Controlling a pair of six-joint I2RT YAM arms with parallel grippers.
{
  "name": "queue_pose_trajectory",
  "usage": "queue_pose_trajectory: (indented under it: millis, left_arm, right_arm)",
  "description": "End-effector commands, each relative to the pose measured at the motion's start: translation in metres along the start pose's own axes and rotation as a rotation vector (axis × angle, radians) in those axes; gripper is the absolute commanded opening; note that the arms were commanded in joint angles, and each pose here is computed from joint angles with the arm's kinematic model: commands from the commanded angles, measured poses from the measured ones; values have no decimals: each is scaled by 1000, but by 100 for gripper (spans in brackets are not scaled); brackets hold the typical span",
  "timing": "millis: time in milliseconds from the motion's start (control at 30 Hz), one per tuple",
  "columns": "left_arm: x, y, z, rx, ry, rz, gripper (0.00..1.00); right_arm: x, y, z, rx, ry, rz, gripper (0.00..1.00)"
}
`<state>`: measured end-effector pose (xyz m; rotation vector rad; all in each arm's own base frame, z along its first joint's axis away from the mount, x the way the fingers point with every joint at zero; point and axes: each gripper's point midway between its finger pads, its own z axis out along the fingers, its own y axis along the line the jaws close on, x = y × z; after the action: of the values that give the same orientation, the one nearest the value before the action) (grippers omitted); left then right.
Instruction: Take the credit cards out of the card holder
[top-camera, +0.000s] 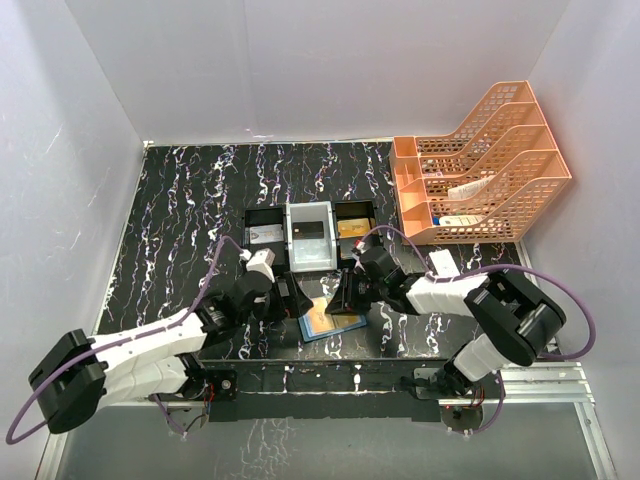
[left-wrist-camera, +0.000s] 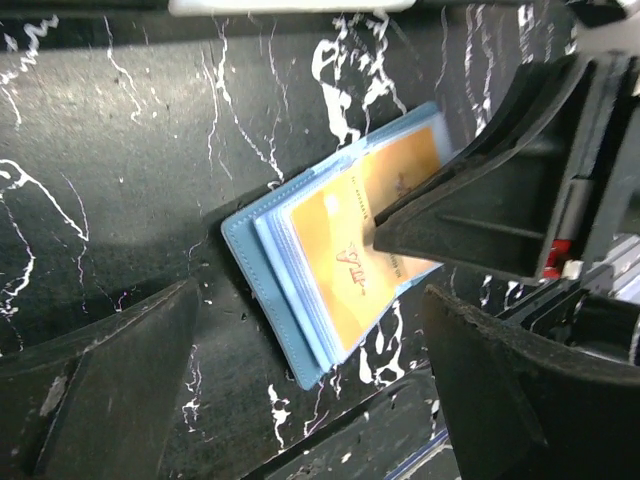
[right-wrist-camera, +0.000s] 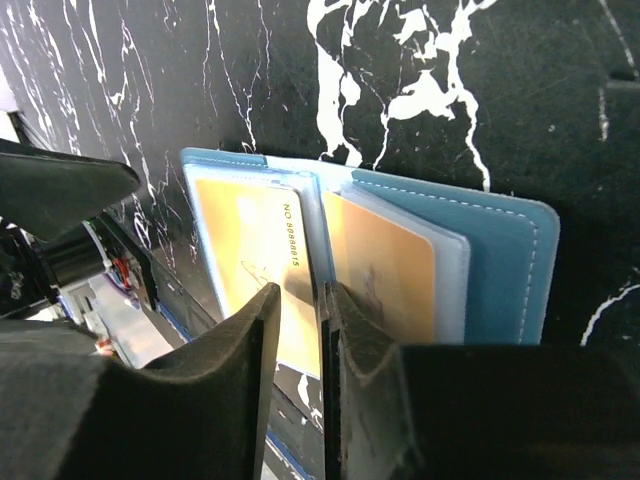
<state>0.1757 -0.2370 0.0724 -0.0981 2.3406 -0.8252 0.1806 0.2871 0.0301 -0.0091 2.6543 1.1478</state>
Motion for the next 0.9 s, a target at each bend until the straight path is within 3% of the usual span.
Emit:
queue_pose_trajectory:
  millis: [0,333,533,867]
  left_arm:
    - [7,-15,5,50,75,64,88]
    - [21,-22,15,84,157,97,59]
    - [21,-26,17,57,238,233,51]
    - [48,-7,30,-6,336,179,34]
  right_arm:
    - [0,-12,6,11,-52,59,19]
    - [25,-15,2,-91,-54,195,15]
    - [22,-16,1,-57,-92,216,15]
    - [19,-18,3,-39,-116,245,15]
